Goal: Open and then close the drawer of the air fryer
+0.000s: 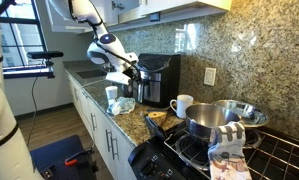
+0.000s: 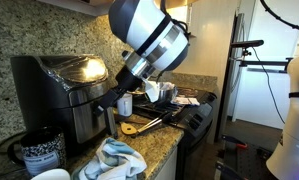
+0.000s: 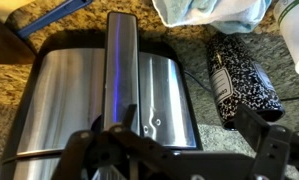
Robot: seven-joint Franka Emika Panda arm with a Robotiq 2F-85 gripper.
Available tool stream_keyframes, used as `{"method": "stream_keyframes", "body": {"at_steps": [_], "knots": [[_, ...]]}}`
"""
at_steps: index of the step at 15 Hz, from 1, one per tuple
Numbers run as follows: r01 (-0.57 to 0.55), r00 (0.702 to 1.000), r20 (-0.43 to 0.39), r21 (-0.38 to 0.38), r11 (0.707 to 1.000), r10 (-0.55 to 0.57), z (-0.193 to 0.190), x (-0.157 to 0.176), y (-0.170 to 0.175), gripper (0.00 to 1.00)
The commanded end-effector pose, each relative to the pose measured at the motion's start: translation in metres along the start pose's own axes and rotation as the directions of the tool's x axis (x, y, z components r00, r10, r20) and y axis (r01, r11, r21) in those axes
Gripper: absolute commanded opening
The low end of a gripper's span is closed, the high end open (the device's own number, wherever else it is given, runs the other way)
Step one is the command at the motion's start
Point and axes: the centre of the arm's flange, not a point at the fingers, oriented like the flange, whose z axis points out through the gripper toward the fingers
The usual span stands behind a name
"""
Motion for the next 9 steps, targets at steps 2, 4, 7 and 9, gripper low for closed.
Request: {"method": "stream_keyframes", "body": {"at_steps": [2, 4, 7, 9], "knots": [[-0.037, 0.997, -0.062, -0.019, 0.999, 0.035, 0.039, -0.062, 0.027, 1.00], [-0.054, 0.997, -0.054, -0.013, 0.998, 0.053, 0.039, -0.063, 0.031, 1.00], [-0.078, 0.997, -0.025, 0.003, 0.997, 0.078, 0.029, -0.062, 0.040, 1.00], [-0.093, 0.996, -0.007, 0.001, 0.996, 0.093, 0.032, -0.067, 0.049, 1.00]]}}
